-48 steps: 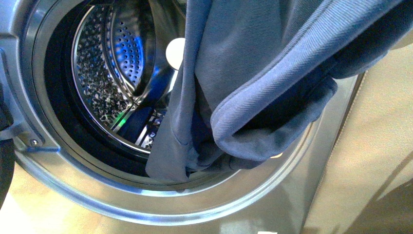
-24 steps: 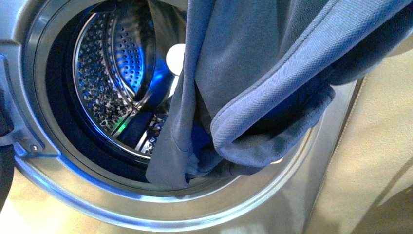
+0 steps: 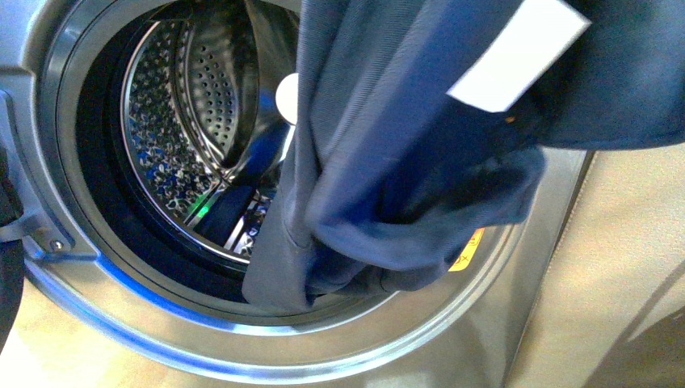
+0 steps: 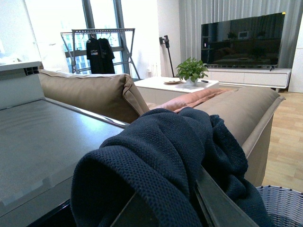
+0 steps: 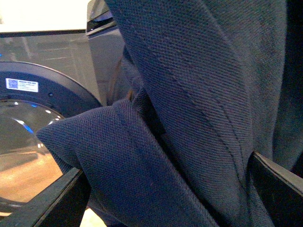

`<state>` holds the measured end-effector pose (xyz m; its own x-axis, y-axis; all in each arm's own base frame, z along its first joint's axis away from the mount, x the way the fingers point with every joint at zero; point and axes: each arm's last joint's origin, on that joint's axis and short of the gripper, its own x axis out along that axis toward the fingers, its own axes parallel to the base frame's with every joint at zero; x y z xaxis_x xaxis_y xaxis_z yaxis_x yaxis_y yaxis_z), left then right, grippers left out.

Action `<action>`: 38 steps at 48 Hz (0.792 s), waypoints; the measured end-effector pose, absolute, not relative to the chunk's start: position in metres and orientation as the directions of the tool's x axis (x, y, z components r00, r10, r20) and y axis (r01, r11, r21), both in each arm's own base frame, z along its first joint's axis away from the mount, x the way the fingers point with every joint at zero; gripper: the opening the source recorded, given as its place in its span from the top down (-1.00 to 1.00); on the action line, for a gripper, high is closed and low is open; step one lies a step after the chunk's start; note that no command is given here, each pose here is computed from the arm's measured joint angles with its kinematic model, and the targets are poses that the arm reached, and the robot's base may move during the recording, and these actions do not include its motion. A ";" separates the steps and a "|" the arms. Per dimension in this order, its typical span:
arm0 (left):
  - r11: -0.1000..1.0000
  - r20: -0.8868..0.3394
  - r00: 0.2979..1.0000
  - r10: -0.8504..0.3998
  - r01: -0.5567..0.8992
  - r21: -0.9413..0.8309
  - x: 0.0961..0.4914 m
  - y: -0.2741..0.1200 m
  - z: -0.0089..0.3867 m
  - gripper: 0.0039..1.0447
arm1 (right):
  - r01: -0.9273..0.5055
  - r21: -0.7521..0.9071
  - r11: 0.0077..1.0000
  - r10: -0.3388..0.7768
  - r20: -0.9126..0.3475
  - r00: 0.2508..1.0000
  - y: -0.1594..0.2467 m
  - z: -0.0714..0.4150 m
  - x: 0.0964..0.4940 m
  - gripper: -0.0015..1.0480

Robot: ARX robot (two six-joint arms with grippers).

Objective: Collect clothes from washing machine

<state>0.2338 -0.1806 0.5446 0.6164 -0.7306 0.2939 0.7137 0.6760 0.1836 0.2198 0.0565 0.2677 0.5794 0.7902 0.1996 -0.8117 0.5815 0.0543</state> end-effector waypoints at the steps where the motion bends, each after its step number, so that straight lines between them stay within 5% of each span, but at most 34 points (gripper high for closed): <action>1: 0.676 0.294 0.616 -0.731 0.714 0.184 0.234 -0.181 0.545 0.86 | -0.823 0.062 0.565 0.801 0.201 0.564 0.060 0.268 0.222 -0.86; 19: 0.676 0.294 0.617 -0.730 0.713 0.184 0.234 -0.181 0.545 0.86 | -0.854 0.096 0.511 0.827 0.213 0.520 0.092 0.273 0.243 -0.86; 38: 0.677 0.294 0.617 -0.730 0.713 0.183 0.234 -0.181 0.545 0.86 | -0.773 0.112 0.624 0.723 0.292 0.626 0.124 0.288 0.270 -0.86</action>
